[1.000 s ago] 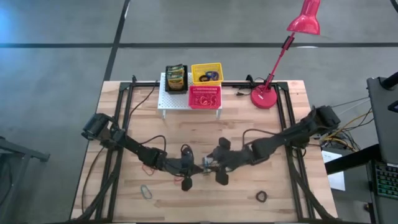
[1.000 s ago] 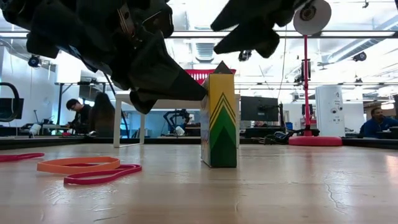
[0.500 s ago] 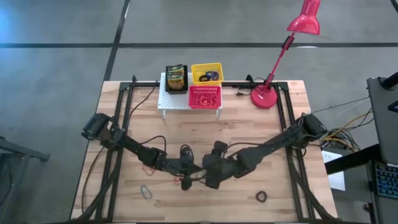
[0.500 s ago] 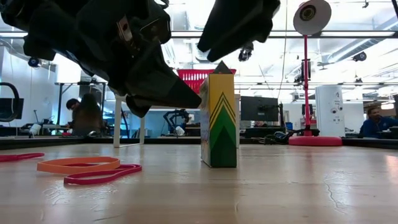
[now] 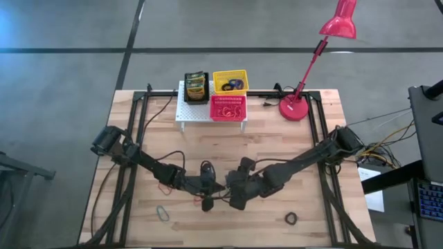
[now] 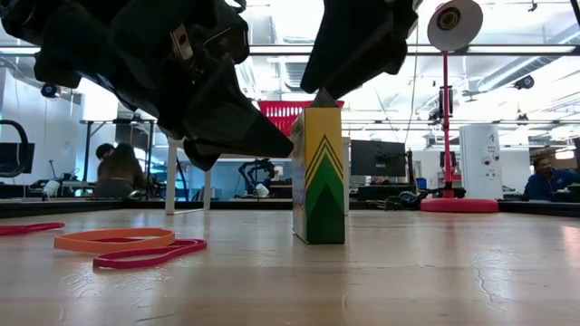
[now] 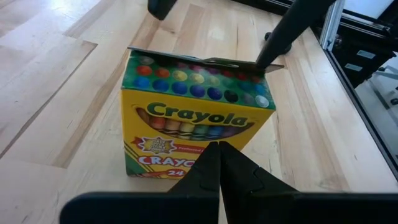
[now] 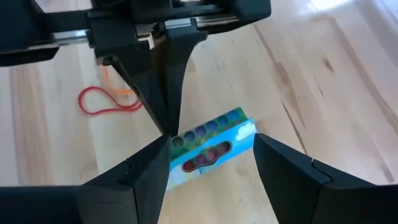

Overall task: Pick & Place Office Desk Supplies
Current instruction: Put the crayon box into the black bin on the shelf

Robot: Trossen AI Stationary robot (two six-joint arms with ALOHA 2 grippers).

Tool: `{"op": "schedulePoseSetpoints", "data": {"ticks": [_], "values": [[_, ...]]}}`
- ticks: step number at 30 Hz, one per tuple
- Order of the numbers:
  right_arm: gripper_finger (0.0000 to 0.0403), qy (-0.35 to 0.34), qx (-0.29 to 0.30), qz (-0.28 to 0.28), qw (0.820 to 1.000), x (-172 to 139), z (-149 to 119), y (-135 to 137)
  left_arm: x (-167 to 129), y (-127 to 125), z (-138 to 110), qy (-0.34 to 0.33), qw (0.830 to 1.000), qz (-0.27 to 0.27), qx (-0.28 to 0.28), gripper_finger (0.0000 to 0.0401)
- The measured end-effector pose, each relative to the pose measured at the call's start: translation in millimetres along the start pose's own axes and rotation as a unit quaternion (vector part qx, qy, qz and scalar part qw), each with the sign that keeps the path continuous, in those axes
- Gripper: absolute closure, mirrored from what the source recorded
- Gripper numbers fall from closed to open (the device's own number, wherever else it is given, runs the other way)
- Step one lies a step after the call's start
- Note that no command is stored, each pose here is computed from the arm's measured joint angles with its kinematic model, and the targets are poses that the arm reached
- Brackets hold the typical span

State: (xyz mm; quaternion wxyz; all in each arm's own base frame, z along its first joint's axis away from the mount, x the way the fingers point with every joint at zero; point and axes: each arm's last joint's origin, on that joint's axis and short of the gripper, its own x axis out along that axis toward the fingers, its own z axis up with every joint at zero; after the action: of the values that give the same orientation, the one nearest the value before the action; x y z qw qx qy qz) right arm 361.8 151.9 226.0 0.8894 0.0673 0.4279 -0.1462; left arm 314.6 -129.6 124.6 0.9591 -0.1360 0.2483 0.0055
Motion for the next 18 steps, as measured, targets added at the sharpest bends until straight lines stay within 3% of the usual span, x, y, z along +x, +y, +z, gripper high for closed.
{"op": "schedulePoseSetpoints", "data": {"ticks": [9, 18], "values": [[0.0190, 0.012, -0.007, -0.008, 1.000, 15, -7, 4, 0, 0, 0, 0.000, 1.000, 0.000, 0.000, 0.0399], [0.0281, 0.018, -0.010, -0.010, 1.000, 6, -5, 0, 0, 0, -1, 0.003, 1.000, 0.001, 0.001, 0.0399]]}}
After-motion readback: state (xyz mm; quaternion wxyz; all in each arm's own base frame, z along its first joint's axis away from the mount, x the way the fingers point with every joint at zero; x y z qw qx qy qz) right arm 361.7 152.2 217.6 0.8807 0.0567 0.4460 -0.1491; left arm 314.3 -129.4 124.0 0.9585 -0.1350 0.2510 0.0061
